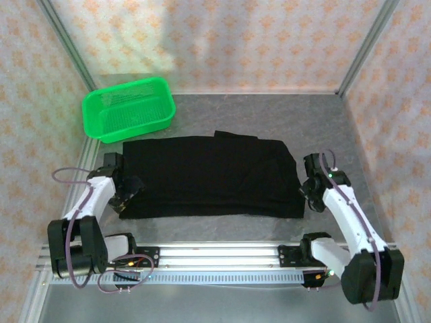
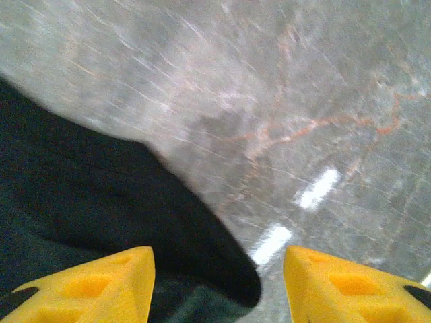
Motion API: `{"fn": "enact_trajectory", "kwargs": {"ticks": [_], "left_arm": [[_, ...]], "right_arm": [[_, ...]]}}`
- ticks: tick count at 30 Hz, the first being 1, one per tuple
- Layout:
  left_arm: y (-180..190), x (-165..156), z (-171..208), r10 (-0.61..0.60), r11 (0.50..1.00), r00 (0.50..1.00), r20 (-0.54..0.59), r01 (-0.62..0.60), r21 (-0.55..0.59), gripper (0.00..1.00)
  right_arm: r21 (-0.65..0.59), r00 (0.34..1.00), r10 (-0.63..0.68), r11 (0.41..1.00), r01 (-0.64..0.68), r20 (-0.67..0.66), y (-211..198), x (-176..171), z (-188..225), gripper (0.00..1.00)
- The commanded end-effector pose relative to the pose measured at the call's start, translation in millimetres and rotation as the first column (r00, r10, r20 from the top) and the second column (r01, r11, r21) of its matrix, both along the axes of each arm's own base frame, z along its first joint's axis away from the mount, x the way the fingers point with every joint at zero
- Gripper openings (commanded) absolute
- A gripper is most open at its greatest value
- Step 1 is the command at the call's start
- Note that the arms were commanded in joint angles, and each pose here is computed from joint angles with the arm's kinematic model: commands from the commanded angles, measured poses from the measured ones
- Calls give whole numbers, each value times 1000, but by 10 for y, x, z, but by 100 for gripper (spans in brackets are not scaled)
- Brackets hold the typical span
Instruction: Fold and stack the t-shirts
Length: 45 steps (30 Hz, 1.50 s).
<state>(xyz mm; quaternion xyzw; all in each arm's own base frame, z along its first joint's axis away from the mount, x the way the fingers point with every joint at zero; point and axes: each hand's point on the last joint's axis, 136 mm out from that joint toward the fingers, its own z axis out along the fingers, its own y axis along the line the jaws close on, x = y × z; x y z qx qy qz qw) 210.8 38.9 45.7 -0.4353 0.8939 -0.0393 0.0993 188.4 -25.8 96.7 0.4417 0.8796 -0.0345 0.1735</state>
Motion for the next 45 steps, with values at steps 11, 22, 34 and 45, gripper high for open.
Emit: {"fn": "enact_trajectory", "kwargs": {"ticks": [11, 22, 34, 45], "left_arm": [[-806, 888, 1265, -264, 957, 879, 397, 291, -9, 100], [-2859, 1496, 1243, -538, 662, 650, 536, 720, -209, 65], [-3944, 1785, 141, -675, 596, 671, 305, 741, -310, 30], [-4309, 1599, -170, -706, 569, 675, 215, 721, -396, 29]], "right_arm": [[284, 906, 239, 895, -345, 349, 870, 639, 401, 67], [409, 902, 278, 819, -403, 331, 1252, 1047, 52, 29], [429, 934, 262, 835, -345, 243, 1267, 1299, -481, 4], [421, 958, 250, 861, -285, 138, 1160, 1174, -855, 2]]}}
